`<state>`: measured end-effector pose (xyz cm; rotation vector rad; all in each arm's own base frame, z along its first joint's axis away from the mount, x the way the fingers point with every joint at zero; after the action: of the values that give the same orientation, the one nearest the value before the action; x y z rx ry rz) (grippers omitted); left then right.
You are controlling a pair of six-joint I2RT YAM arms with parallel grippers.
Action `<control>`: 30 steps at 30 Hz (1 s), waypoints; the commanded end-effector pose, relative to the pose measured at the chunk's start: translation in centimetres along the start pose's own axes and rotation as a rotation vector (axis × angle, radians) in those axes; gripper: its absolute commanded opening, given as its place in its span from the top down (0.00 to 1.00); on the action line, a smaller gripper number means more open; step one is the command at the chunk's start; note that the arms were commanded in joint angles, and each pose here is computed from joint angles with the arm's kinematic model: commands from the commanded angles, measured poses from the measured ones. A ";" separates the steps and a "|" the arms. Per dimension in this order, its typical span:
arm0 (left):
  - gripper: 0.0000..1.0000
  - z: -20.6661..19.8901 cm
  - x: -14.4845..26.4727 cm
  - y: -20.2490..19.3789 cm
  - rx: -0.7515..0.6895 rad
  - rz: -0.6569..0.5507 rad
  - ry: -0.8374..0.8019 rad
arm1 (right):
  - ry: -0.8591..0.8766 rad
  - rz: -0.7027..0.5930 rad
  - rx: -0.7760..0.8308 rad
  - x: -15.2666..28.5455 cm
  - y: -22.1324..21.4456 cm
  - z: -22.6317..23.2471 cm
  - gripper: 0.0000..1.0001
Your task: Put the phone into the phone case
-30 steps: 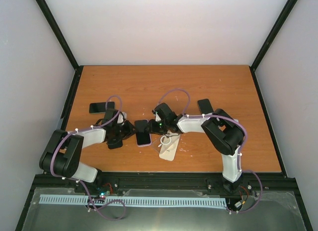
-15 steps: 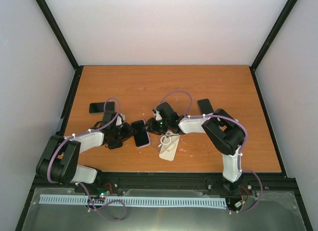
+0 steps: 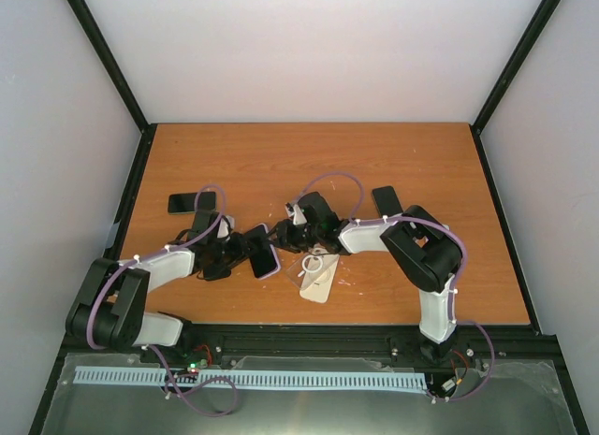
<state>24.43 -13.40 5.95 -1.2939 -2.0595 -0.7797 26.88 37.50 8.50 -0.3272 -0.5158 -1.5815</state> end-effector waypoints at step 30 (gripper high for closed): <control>0.50 -3.9 1.7 -0.4 -0.075 0.017 -0.171 | 0.069 0.024 0.132 1.1 -1.3 3.0 0.89</control>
<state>23.48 -13.98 6.76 -1.3577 -2.0675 -0.7577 25.15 37.40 7.71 -0.3142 -0.5370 -1.5037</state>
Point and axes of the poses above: each gripper's point midway between its finger pads, its own x axis back along the fingers, its own z axis along the line the jaws close on, y = z × x, the point moved 4 cm from there along x, back along the fingers, and after that the axes turned 3 degrees about -x, right-handed, at the moved point
